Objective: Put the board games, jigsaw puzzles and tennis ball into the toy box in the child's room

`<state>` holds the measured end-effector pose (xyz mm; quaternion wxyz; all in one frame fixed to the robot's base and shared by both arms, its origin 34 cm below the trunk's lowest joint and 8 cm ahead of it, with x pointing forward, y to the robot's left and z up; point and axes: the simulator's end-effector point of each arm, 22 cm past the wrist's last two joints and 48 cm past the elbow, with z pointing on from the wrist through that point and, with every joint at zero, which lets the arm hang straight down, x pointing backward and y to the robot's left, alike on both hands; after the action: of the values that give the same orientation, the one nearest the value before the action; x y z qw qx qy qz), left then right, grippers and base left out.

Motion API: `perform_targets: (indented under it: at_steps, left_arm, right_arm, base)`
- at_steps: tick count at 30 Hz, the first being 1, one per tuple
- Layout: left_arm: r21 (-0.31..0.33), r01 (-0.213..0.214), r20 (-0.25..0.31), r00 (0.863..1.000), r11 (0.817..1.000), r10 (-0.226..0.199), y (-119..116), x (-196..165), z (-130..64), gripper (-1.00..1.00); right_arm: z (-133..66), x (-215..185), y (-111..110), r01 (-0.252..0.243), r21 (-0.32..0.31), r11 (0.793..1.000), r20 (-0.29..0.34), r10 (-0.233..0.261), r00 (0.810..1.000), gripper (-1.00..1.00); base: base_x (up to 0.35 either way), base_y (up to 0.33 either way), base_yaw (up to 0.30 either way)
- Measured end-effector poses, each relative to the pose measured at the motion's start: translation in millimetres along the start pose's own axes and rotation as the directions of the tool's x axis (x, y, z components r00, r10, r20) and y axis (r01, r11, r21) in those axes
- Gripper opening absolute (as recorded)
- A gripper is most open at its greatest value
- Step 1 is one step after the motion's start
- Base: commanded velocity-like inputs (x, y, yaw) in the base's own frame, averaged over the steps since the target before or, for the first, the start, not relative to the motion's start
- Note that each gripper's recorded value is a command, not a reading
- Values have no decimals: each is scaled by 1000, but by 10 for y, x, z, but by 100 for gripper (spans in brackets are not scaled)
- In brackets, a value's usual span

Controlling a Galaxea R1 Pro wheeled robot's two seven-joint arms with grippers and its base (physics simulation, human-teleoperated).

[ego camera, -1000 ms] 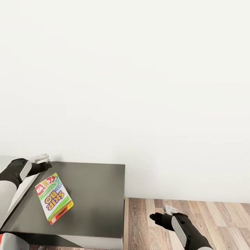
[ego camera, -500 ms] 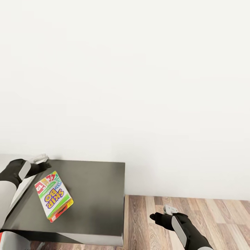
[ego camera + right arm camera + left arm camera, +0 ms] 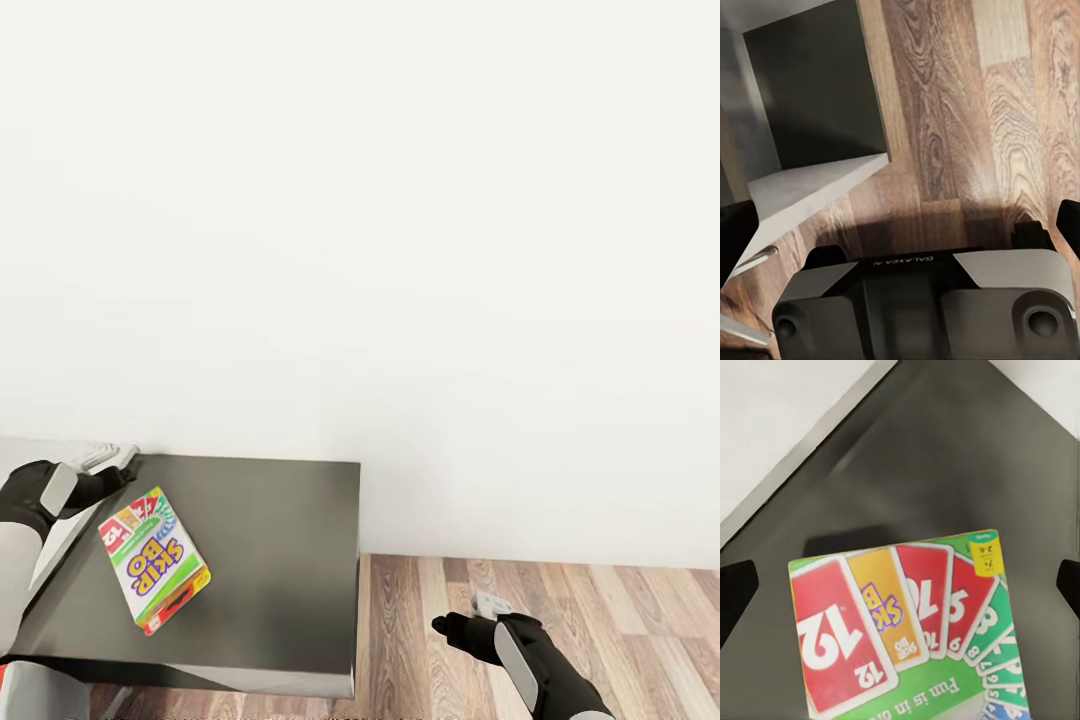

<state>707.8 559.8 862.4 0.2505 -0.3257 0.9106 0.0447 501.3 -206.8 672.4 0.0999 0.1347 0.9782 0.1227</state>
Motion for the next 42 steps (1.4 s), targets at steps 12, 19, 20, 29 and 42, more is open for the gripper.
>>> perform_targets:
  at_steps: [12, 19, 20, 29, 42]
  left_arm:
    - [54, 75, 6, 997, 996, -76, -112, -63, 29, 100]
    - [59, 109, 17, 994, 992, -110, -168, -194, 19, 100]
    - [57, 112, 19, 993, 992, -113, -169, -212, 18, 100]
    - [59, 174, 23, 984, 983, -175, -129, -287, 41, 100]
    - [48, 190, 26, 981, 981, -192, -56, -294, 106, 100]
  right_arm:
    - [56, 72, -34, -4, 6, 1000, -18, 4, 1000, 100]
    - [86, 109, -56, -6, 9, 1000, -27, 6, 1000, 100]
    - [91, 114, -59, -6, 10, 1000, -29, 6, 1000, 100]
    - [131, 170, -83, -9, 13, 1000, -41, 9, 999, 100]
    - [187, 251, -124, -13, 19, 1000, -59, 14, 998, 100]
  base:
    - [0, 0, 0]
    - [0, 0, 0]
    - [0, 0, 0]
    - [0, 0, 0]
    - [0, 0, 0]
